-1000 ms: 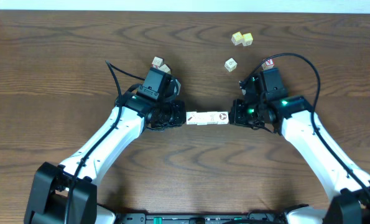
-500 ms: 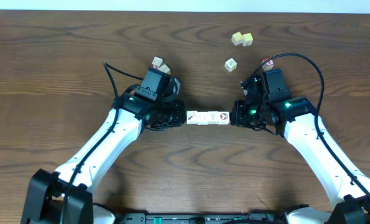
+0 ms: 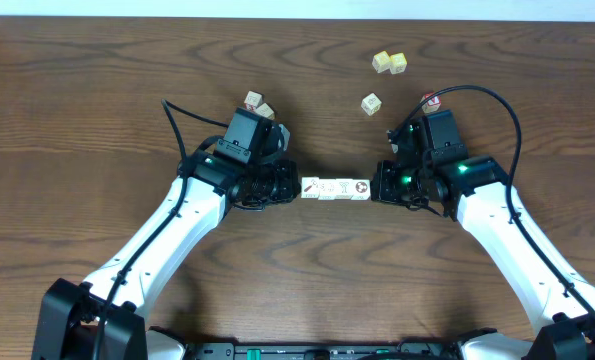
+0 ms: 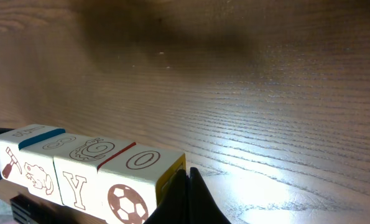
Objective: Lift 4 blocks
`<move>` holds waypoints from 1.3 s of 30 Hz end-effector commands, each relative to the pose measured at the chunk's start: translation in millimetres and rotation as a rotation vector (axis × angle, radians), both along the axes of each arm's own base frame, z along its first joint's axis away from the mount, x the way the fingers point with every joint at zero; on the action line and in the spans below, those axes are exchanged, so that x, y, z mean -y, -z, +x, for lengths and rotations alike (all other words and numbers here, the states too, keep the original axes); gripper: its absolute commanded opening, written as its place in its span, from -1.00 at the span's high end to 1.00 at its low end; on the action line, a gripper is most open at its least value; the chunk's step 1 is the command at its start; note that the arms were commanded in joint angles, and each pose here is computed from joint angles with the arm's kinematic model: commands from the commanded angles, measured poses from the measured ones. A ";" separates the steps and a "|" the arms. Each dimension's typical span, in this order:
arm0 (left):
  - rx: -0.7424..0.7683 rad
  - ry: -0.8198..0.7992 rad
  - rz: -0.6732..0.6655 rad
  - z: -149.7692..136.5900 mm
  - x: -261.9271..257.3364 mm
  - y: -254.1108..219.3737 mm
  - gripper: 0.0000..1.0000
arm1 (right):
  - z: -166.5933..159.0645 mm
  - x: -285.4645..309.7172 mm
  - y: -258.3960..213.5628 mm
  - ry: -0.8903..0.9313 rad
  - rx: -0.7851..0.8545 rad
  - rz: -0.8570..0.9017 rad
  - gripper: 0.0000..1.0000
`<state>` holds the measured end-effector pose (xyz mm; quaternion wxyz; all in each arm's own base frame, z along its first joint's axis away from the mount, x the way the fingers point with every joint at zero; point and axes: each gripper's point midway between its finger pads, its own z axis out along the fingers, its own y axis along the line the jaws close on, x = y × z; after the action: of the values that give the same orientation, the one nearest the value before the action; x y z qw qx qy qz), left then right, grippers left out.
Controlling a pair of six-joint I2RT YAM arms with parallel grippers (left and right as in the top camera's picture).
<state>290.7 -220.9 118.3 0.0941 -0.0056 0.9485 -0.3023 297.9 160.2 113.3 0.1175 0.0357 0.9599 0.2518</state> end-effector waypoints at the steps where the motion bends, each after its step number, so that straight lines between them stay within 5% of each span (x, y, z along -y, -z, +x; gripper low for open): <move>1: 0.001 0.056 -0.093 -6.5 18.7 -18.8 0.85 | -9.2 -30.8 -24.6 -0.083 0.008 0.130 0.98; 39: 0.004 0.052 -0.086 -5.6 17.8 -18.2 0.85 | -11.5 -30.0 -36.6 -0.073 0.032 0.143 0.98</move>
<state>290.8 -220.9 118.3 0.0942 -0.0057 0.9486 -0.3022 296.2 159.8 124.3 0.1297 0.0378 0.9568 0.2574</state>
